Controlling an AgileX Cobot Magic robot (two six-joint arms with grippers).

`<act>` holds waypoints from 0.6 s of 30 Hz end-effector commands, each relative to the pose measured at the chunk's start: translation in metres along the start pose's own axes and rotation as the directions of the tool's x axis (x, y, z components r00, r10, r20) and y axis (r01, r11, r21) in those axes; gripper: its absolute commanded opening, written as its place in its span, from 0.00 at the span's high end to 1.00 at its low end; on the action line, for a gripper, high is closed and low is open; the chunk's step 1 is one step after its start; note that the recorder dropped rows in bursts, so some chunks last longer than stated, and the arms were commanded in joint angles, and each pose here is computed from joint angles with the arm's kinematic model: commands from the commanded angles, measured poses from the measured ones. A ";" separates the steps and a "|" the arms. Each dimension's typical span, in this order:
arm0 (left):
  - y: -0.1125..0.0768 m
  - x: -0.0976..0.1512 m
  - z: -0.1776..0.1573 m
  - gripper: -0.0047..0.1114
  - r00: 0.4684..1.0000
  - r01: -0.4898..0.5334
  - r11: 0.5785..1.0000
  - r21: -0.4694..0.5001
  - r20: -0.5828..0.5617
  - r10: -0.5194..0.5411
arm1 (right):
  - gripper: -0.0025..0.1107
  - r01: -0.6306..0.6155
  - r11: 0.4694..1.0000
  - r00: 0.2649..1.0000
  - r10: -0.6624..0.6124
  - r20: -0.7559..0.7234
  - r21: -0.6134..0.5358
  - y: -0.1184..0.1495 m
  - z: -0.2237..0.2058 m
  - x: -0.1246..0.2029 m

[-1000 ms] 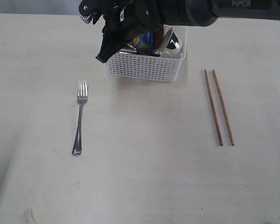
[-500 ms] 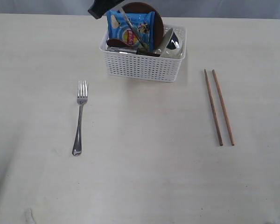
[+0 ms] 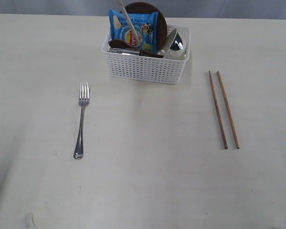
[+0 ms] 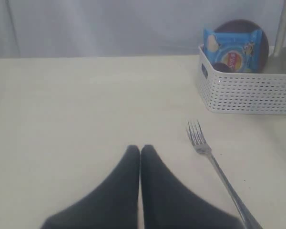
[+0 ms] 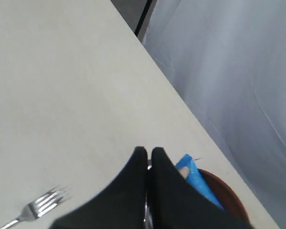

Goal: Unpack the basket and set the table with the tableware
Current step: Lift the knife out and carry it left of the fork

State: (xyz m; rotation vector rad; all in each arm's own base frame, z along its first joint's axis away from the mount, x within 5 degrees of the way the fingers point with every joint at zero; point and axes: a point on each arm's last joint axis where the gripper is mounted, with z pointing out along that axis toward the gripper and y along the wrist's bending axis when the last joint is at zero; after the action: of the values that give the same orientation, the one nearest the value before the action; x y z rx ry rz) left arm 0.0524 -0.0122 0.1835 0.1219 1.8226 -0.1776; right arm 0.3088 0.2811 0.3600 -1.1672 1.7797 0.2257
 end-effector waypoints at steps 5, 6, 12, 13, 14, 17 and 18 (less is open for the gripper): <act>0.000 0.001 0.000 0.96 1.000 -0.002 1.000 0.007 0.001 0.002 | 0.98 -0.217 0.956 0.974 0.225 0.018 -0.200 0.026 -0.008 -0.013; 0.000 0.001 0.000 0.96 1.000 -0.002 1.000 0.007 0.001 0.002 | 0.98 -0.235 0.948 0.970 0.242 0.010 -0.216 0.027 -0.007 -0.012; 0.000 0.001 0.000 0.96 1.000 -0.002 1.000 0.007 0.001 0.002 | 0.98 -0.367 0.870 0.928 0.365 -0.069 -0.330 0.040 0.002 -0.008; 0.000 0.001 0.000 0.96 1.000 -0.002 1.000 0.007 0.001 0.002 | 0.98 -0.387 0.852 0.920 0.383 -0.084 -0.352 0.043 0.005 -0.007; 0.000 0.001 0.000 0.96 1.000 -0.002 1.000 0.007 0.001 0.002 | 0.98 -0.405 0.833 0.912 0.399 -0.099 -0.376 0.046 0.009 -0.006; 0.000 0.001 0.000 0.96 1.000 -0.004 1.000 0.007 0.001 0.004 | 0.98 -0.474 0.760 0.876 0.458 -0.151 -0.444 0.055 0.022 -0.002; 0.000 0.001 0.000 0.96 1.000 -0.004 1.000 0.007 0.001 0.004 | 0.98 -0.488 0.743 0.868 0.470 -0.163 -0.458 0.058 0.027 0.000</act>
State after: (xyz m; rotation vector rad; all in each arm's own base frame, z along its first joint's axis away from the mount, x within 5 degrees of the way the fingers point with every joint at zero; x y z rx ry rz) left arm 0.0524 -0.0122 0.1835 0.1219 1.8226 -0.1776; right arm 0.2794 0.3190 0.3341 -1.0343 2.0867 0.9131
